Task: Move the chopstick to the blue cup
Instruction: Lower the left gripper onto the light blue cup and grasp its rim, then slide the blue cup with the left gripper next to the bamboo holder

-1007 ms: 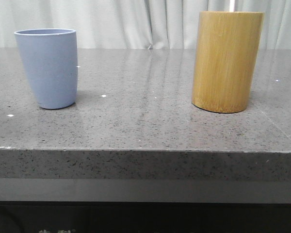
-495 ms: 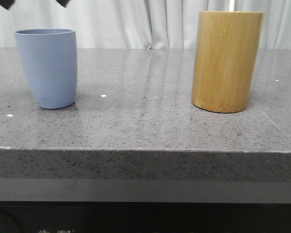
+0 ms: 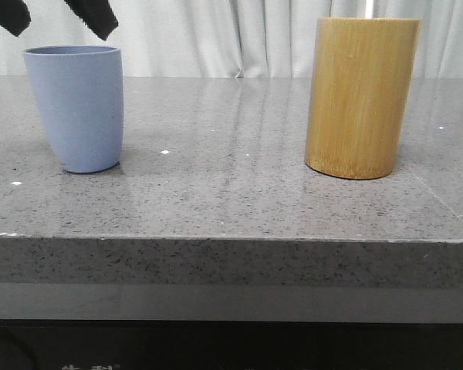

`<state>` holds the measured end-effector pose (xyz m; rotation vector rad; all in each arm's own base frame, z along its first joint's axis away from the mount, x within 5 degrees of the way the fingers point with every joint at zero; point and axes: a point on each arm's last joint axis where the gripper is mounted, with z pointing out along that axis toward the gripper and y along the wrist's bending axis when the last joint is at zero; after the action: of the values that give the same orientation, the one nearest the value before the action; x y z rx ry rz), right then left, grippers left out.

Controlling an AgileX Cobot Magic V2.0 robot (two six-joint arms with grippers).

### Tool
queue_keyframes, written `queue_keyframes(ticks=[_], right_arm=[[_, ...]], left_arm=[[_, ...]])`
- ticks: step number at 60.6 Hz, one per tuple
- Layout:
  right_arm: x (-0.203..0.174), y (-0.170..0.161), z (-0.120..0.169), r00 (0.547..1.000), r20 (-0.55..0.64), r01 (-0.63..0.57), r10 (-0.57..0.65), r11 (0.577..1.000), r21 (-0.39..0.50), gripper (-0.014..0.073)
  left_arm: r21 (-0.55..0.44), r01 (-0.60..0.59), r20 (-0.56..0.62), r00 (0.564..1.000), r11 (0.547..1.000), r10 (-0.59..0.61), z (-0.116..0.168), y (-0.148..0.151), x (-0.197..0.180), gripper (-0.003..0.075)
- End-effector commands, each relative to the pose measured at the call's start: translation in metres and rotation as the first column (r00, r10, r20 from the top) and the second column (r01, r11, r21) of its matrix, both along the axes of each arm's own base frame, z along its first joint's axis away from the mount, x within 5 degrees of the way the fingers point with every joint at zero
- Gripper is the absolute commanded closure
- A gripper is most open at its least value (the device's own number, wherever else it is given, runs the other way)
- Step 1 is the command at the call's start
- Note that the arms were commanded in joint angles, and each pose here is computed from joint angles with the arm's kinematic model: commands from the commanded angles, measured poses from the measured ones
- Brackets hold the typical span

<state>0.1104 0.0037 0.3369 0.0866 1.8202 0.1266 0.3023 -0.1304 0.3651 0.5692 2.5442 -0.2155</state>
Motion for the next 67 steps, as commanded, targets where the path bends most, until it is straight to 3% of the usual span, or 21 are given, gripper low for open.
queue_keyframes(ticks=[1,18,25,30,47,56,67], right_arm=[[0.001,-0.001,0.017,0.995,0.101,0.009,-0.01,1.0,0.003,-0.0029],[0.001,-0.001,0.017,0.995,0.101,0.009,-0.01,1.0,0.003,-0.0029],[0.001,-0.001,0.017,0.995,0.101,0.009,-0.01,1.0,0.003,-0.0029],[0.001,-0.001,0.017,0.995,0.101,0.009,-0.01,1.0,0.003,-0.0029],[0.001,-0.001,0.017,0.995,0.101,0.009,-0.01,1.0,0.003,-0.0029],[0.001,-0.001,0.017,0.995,0.101,0.009,-0.01,1.0,0.003,-0.0029],[0.001,-0.001,0.017,0.995,0.099,0.009,-0.009,1.0,0.003,-0.0029]], left_arm=[[-0.025,0.009,0.068,0.998,1.0,-0.007,0.017,-0.002,-0.002,0.0039],[0.003,0.009,-0.001,1.0,1.0,-0.009,-0.005,-0.008,0.011,0.004],[0.014,0.009,-0.019,1.0,1.0,-0.009,-0.012,-0.009,0.015,0.0084],[0.017,0.009,-0.027,1.0,1.0,-0.009,-0.014,-0.01,0.017,0.016],[0.032,0.008,-0.005,1.0,0.999,-0.008,-0.014,-0.009,0.018,0.0565],[0.031,0.008,-0.005,1.0,0.999,-0.007,-0.014,-0.009,0.018,0.0736],[0.025,0.023,0.005,1.0,0.999,-0.023,-0.003,-0.013,0.016,0.0739]])
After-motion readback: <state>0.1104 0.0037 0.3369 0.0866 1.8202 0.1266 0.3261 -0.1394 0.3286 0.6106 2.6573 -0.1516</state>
